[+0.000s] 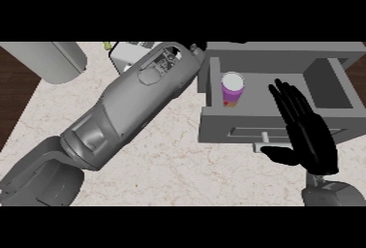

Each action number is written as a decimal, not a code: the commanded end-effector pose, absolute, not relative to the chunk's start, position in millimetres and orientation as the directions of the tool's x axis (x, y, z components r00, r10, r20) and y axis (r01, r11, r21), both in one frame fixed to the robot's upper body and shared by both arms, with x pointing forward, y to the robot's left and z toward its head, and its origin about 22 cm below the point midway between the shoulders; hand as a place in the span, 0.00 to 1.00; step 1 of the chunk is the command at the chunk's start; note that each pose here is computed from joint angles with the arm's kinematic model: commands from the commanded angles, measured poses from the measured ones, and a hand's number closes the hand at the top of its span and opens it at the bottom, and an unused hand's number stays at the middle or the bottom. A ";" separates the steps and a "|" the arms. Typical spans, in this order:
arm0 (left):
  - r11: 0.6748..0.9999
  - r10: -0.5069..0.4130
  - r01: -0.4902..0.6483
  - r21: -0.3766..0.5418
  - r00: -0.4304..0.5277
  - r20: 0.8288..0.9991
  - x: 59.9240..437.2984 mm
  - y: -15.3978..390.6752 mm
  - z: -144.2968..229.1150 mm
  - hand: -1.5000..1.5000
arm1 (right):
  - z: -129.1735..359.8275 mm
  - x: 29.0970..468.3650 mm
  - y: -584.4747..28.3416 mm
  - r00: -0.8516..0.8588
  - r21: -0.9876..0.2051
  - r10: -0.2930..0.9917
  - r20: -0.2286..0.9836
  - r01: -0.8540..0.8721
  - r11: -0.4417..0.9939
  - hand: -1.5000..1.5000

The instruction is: Pick up the can, place it into the drawer and close the drawer

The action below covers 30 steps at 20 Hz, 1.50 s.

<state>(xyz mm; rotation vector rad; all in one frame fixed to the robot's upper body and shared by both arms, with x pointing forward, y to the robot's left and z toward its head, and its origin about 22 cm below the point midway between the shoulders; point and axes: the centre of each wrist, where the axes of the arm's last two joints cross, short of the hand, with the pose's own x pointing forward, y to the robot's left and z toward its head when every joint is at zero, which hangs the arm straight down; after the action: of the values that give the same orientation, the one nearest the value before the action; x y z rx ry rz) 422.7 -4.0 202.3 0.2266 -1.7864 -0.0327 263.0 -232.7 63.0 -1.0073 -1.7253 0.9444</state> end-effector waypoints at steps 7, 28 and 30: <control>0.979 -0.177 -0.139 0.150 -0.209 0.962 418.9 41.5 234.9 0.00 | 7.7 311.5 -235.8 -0.192 -0.913 0.940 0.282 0.246 0.324 0.00; 0.976 -0.198 -0.121 0.181 -0.144 0.970 386.5 118.6 202.0 0.00 | 17.9 409.6 -229.2 -0.090 -0.887 0.980 0.177 0.418 0.198 0.00; 0.973 -0.203 -0.143 0.183 -0.140 0.969 391.9 125.2 195.5 0.00 | 42.3 427.1 -215.7 -0.100 -0.880 0.977 0.190 0.423 0.215 0.00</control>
<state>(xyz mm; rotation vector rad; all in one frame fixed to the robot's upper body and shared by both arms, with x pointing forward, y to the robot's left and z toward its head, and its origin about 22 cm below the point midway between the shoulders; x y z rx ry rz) 394.6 113.5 207.9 0.2459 -1.7295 -0.0535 408.4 -237.1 29.0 -1.3817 -1.6753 0.8562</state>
